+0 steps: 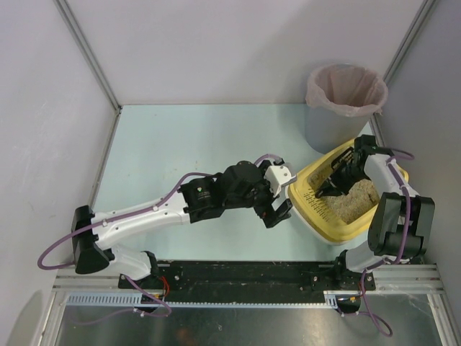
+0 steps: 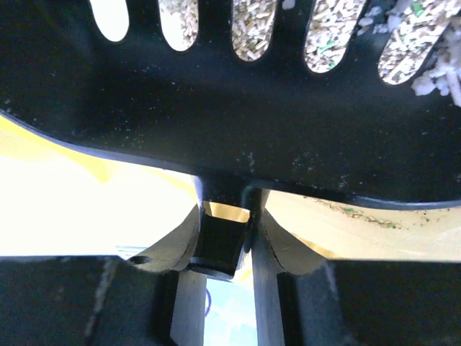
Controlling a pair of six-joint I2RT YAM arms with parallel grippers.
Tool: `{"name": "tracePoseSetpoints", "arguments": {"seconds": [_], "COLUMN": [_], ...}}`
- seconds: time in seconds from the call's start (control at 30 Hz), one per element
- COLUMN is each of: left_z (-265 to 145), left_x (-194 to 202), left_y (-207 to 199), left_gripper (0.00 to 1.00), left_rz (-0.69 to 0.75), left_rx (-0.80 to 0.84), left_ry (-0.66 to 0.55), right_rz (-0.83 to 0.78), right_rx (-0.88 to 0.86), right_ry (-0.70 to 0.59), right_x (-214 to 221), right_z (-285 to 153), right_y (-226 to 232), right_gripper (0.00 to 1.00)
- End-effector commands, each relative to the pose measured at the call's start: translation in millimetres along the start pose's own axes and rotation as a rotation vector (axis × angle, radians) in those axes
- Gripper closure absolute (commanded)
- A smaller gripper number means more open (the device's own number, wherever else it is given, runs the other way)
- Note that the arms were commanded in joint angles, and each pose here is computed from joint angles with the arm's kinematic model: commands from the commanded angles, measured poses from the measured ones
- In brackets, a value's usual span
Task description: Clean the litter box
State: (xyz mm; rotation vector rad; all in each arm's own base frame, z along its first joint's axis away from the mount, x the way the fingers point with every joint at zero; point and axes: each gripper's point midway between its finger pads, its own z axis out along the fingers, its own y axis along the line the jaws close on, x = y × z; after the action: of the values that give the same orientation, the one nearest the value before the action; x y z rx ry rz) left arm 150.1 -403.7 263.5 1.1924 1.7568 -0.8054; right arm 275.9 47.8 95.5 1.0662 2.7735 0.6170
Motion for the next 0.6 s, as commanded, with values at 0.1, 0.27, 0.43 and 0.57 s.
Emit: {"name": "tracePoseSetpoints", "arguments": {"seconds": [0.1, 0.27, 0.43, 0.57], "left_z": [-15, -17, -16, -15], "left_x": [-21, -23, -22, -21], "left_y": [-13, -15, -16, -18], "left_gripper": [0.01, 0.01, 0.01, 0.01], "left_rz": [-0.009, -0.015, -0.018, -0.024], "left_rx": [0.058, 0.066, 0.074, 0.081], "left_ry": [-0.070, -0.078, -0.074, -0.069], "right_rz": [0.039, 0.039, 0.014, 0.082], "right_rx": [-0.025, -0.012, -0.011, 0.039], "right_ry": [-0.075, -0.106, -0.113, -0.065], "right_x": [-9, -7, 2, -8], "right_z": [-15, -27, -31, -24], "right_y": [8, 5, 12, -12], "right_gripper": [1.00, 1.00, 1.00, 1.00]}}
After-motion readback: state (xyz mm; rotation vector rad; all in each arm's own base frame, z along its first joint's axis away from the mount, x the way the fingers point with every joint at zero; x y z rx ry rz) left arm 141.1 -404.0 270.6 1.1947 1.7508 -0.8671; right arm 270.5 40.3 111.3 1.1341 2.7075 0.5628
